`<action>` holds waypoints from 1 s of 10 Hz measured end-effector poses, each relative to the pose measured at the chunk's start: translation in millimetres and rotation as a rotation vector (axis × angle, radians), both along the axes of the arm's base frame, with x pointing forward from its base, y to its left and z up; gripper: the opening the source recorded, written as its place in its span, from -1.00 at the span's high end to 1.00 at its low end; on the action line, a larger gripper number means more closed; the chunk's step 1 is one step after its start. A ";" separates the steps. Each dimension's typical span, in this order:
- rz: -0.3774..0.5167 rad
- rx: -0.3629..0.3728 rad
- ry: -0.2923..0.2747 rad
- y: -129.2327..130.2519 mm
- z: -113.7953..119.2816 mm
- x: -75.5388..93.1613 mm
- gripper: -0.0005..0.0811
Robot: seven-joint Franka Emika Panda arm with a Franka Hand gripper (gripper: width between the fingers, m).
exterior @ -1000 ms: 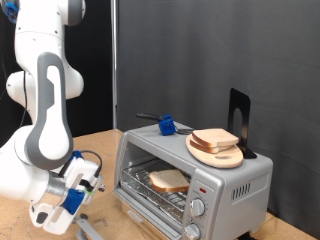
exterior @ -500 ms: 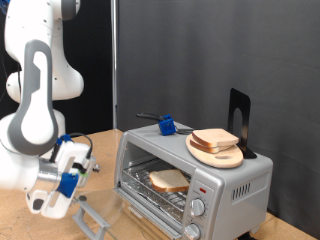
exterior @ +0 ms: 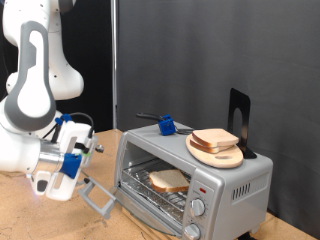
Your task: Make a piece of toast with the oven
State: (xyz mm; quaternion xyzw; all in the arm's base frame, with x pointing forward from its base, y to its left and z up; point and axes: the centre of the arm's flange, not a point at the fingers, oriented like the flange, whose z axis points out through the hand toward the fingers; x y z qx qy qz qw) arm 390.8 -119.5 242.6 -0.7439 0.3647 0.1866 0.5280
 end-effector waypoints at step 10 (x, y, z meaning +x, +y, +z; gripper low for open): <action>0.072 0.081 -0.070 110.6 69.6 0.1 -0.68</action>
